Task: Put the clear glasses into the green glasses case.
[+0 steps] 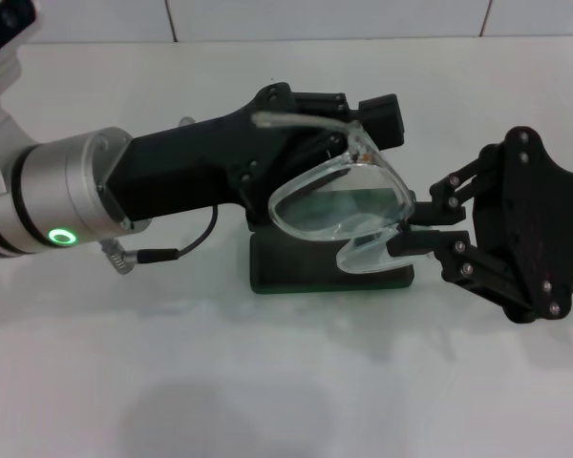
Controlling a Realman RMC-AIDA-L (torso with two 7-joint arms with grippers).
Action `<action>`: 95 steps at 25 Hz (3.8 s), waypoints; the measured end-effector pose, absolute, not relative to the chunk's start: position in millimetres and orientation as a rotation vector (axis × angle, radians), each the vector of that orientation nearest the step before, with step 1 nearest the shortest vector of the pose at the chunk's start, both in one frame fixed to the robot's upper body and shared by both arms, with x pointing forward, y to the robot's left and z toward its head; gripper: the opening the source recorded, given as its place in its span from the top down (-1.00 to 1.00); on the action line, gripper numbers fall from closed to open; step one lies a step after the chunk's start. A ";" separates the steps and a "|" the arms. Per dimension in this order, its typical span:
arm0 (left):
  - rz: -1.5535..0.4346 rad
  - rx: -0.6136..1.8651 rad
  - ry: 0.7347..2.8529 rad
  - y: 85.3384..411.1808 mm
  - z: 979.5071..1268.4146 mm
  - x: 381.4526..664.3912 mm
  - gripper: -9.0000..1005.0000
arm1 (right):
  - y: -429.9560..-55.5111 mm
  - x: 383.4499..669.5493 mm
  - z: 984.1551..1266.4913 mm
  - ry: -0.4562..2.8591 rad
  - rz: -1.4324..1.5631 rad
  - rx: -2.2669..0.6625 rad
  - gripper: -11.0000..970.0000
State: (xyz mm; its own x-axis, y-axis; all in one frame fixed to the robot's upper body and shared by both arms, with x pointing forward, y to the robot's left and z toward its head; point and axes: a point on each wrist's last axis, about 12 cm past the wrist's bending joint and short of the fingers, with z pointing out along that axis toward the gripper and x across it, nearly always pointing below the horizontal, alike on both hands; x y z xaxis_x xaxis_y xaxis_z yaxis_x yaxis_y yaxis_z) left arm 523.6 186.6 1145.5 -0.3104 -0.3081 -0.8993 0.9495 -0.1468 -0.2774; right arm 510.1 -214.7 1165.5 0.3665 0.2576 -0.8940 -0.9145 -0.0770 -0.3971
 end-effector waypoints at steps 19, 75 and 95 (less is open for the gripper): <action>-1.699 0.917 1.091 186.1 1146.6 516.8 0.87 | -216.1 508.8 1163.7 0.688 1.105 -1.277 0.86; -1.531 0.763 1.127 213.3 1135.0 521.4 0.87 | -216.8 508.9 1160.6 0.747 1.144 -1.250 0.86; -1.117 0.655 1.312 345.2 1152.2 516.4 0.87 | -151.2 563.8 1223.5 1.791 0.878 -1.821 0.86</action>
